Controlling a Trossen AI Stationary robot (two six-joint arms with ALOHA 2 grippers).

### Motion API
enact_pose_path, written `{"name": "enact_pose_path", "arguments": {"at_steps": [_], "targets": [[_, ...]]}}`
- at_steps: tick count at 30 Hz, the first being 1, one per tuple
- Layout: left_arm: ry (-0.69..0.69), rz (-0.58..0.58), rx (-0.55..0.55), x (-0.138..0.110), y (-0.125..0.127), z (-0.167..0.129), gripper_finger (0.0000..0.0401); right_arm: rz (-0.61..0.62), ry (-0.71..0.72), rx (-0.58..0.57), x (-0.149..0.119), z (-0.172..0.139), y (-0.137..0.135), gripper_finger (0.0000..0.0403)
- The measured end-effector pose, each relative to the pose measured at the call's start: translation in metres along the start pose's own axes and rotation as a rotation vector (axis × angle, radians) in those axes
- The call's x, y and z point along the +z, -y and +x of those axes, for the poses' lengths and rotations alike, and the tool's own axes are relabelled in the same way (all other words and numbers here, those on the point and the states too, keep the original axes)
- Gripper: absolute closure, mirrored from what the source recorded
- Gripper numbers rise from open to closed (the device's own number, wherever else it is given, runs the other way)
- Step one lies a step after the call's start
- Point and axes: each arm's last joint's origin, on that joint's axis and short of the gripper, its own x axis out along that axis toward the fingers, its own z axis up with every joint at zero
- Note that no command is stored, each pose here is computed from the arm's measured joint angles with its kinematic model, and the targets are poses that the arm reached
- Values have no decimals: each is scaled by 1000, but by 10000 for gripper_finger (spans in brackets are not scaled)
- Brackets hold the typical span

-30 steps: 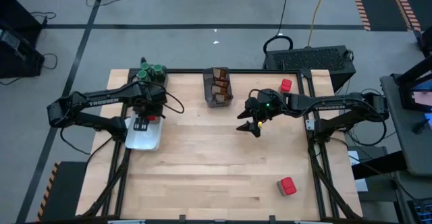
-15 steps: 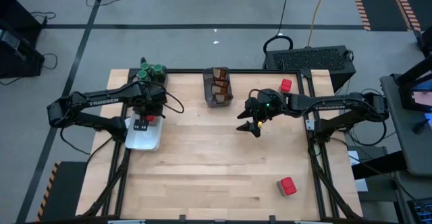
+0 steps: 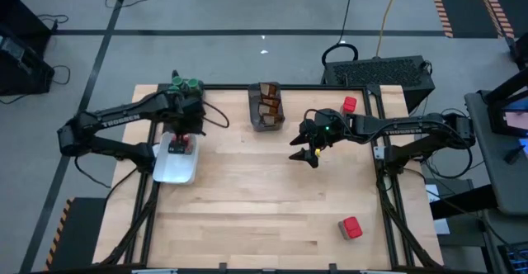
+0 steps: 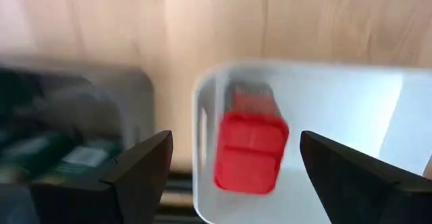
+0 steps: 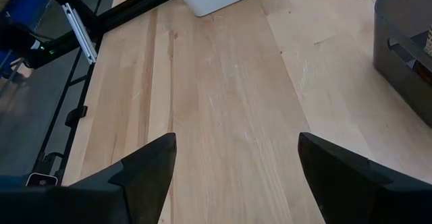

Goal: Sort spices by type
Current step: Put the bottom red seasoning can into the white bin

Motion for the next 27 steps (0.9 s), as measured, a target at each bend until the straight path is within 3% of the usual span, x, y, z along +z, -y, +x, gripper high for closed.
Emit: {"name": "enact_pose_path", "arguments": {"at_steps": [10, 19, 23, 27], "targets": [[463, -68, 51, 44, 0, -38, 72, 30, -30, 8, -3, 0, 0, 110], [892, 73, 132, 91, 21, -62, 72, 229, -212, 311, -13, 1, -22, 110], [1094, 75, 186, 106, 19, -77, 72, 323, -295, 384, -18, 2, -37, 110], [1191, 95, 230, 116, 13, -81, 72, 397, -395, 401, -19, 0, -56, 110]]}}
